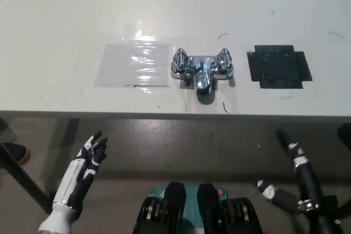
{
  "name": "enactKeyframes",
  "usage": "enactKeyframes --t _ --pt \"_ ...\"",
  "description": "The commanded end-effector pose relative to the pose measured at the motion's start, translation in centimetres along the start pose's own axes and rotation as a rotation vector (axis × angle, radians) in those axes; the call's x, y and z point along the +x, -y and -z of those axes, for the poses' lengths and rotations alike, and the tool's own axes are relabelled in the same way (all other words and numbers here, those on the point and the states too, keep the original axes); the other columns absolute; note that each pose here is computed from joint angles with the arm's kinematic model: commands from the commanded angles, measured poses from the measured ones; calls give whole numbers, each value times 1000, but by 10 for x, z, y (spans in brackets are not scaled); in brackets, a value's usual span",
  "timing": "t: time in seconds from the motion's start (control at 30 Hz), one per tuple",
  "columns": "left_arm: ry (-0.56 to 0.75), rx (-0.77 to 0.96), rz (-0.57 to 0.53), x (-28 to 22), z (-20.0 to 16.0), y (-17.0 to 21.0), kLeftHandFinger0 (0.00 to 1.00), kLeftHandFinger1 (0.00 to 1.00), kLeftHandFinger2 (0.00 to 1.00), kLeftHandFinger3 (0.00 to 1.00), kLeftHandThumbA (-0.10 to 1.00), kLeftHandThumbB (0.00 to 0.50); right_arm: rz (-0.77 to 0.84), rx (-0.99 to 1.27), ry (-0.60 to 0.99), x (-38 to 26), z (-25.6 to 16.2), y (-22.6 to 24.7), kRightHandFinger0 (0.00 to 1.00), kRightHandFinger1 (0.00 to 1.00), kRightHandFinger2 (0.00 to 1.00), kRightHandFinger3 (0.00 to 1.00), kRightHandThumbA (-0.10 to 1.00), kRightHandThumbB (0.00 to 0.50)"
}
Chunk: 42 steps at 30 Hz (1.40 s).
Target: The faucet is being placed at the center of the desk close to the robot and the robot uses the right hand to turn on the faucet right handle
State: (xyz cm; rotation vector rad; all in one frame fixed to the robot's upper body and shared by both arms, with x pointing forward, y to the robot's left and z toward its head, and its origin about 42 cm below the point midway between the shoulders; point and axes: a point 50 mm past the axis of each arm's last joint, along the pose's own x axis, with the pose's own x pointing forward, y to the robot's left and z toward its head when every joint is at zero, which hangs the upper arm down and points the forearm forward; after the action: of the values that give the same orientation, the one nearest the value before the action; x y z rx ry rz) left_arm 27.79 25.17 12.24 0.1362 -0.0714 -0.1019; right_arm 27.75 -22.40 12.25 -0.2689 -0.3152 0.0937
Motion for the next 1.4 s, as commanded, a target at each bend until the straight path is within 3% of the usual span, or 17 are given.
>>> enactKeyframes --t 0.0,0.17,0.27,0.33,0.47,0.53,0.57,0.6,0.63,0.67,0.77,0.8,0.9,0.97,1.1,1.3,1.37 --pt "75 -9 31 -1 -14 6 1000 1000 1000 1000 884 166 79 -76 177 21 -52 30 1000 1000 1000 1000 848 225" --pt "86 -25 63 -4 -14 17 1000 1000 1000 1000 896 159 143 -142 252 49 -94 67 1000 1000 1000 1000 998 262" --pt "89 -25 68 -3 -14 18 1000 1000 1000 1000 900 154 158 -166 268 68 -116 86 1000 1000 1000 1000 1000 231" --pt "94 -23 72 0 -13 19 1000 1000 1000 1000 903 166 176 -210 267 87 -136 99 1000 1000 1000 1000 1000 239" --pt "97 -23 76 0 -14 20 1000 1000 1000 1000 901 139 159 -199 244 124 -163 117 1000 1000 1000 1000 1000 184" --pt "97 -22 76 0 -14 20 1000 1000 1000 1000 899 128 140 -234 194 148 -176 126 1000 1000 1000 1000 1000 235" --pt "96 -22 75 0 -14 20 1000 1000 1000 1000 898 127 132 -251 178 155 -181 129 1000 1000 1000 1000 1000 235" --pt "94 -25 74 1 -14 19 1000 1000 1000 1000 893 131 119 -267 152 166 -187 133 1000 1000 1000 1000 1000 264" --pt "90 -25 75 1 -14 19 1000 1000 1000 1000 890 143 71 -305 123 186 -197 139 1000 1000 1000 1000 1000 341" --pt "90 -24 76 2 -14 18 1000 1000 1000 1000 890 145 51 -326 115 195 -202 142 1000 1000 1000 1000 1000 358" --pt "92 -20 77 2 -13 18 1000 1000 1000 1000 892 138 -64 -369 83 237 -221 146 1000 1000 1000 1000 1000 331" --pt "91 -16 74 1 -12 17 1000 1000 1000 1000 893 139 -130 -386 74 253 -231 143 1000 1000 1000 1000 1000 284" --pt "89 -17 72 1 -12 17 1000 1000 1000 1000 897 132 -244 -434 28 290 -251 133 1000 1000 1000 1000 1000 267" --pt "87 -19 71 0 -11 17 1000 1000 1000 1000 896 136 -354 -445 -8 314 -265 122 1000 1000 1000 1000 1000 191" --pt "82 -10 70 1 -10 16 1000 1000 1000 1000 906 143 -390 -590 -110 348 -280 104 1000 1000 1000 1000 1000 243" --pt "74 -5 61 0 -9 15 1000 1000 1000 1000 927 171 -455 -634 -210 380 -292 76 1000 1000 1000 1000 1000 294" --pt "71 -8 61 -1 -9 15 1000 1000 1000 1000 925 173 -497 -674 -243 388 -294 62 1000 1000 1000 1000 1000 222"
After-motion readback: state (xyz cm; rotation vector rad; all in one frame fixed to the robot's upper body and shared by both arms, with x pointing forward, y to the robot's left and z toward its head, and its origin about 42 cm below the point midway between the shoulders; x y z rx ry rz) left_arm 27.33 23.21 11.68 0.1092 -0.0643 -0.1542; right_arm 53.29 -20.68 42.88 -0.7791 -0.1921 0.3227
